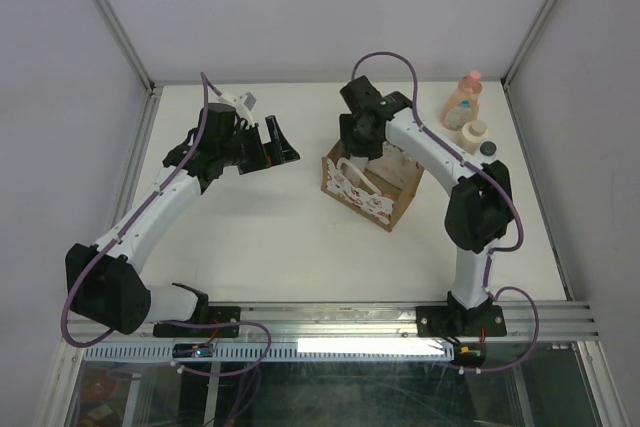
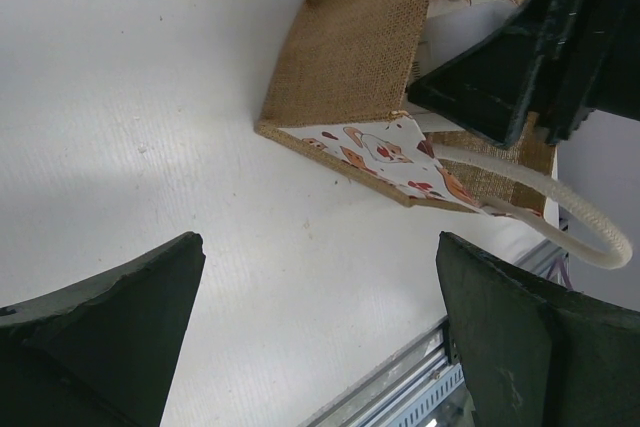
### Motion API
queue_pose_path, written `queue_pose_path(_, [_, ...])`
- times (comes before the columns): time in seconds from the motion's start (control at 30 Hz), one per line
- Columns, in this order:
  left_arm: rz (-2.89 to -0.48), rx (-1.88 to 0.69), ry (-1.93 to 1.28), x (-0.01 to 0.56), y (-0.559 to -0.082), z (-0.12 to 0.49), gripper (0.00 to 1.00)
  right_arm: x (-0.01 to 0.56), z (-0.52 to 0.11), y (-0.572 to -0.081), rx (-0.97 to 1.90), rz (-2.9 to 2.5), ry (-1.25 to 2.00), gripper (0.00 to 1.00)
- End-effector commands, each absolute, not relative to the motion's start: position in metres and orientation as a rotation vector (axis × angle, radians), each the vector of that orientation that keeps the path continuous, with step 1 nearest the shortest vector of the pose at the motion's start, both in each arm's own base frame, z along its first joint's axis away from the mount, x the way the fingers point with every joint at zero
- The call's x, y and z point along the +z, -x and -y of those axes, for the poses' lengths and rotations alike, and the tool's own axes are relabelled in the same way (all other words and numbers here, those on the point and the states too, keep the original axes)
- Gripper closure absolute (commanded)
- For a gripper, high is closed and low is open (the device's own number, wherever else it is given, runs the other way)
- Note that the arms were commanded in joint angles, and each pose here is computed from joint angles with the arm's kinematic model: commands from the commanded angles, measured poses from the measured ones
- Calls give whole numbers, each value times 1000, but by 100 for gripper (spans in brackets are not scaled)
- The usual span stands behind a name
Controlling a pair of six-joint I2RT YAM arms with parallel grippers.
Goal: Take the personal care products out of the canvas bag
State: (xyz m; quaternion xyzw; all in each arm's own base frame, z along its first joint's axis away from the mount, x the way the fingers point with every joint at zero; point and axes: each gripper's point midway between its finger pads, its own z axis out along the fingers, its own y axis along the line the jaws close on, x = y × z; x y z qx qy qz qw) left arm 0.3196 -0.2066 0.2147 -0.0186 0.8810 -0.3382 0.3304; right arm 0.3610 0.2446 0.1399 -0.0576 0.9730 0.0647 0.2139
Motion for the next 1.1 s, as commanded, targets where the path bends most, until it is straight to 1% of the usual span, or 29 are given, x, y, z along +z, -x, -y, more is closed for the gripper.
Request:
queue_pose_path(0.0, [-2225,-919,42,237,-328,214,1,259,-235,-375,439,-2384,34,96])
queue_pose_path(0.1, [-2227,-922,46,236,-328,215,1,285,-222,-371,529,-2322,-18,100])
queue_pose_path(0.23, [-2231,-936,53,234,-329,217,1,316,-199,-360,650,-2230,-66,100])
queue_pose_path(0.33, [-2229,-952,58,232,-330,220,1,331,-176,-347,670,-2139,-72,100])
queue_pose_path(0.47, [-2229,-966,50,232,-332,226,1,344,-138,-328,596,-2037,-110,100])
queue_pose_path(0.7, [-2236,-974,35,230,-336,234,1,380,-80,-296,342,-1849,-122,100])
queue_pose_path(0.77, [-2242,-974,35,228,-336,236,1,374,-54,-291,199,-1849,-188,100])
queue_pose_path(0.9, [-2246,-973,34,227,-335,238,1,340,-7,-281,-79,-1920,-329,100])
queue_pose_path(1.07, [-2248,-972,36,226,-334,238,1,284,7,-277,-170,-2037,-402,100])
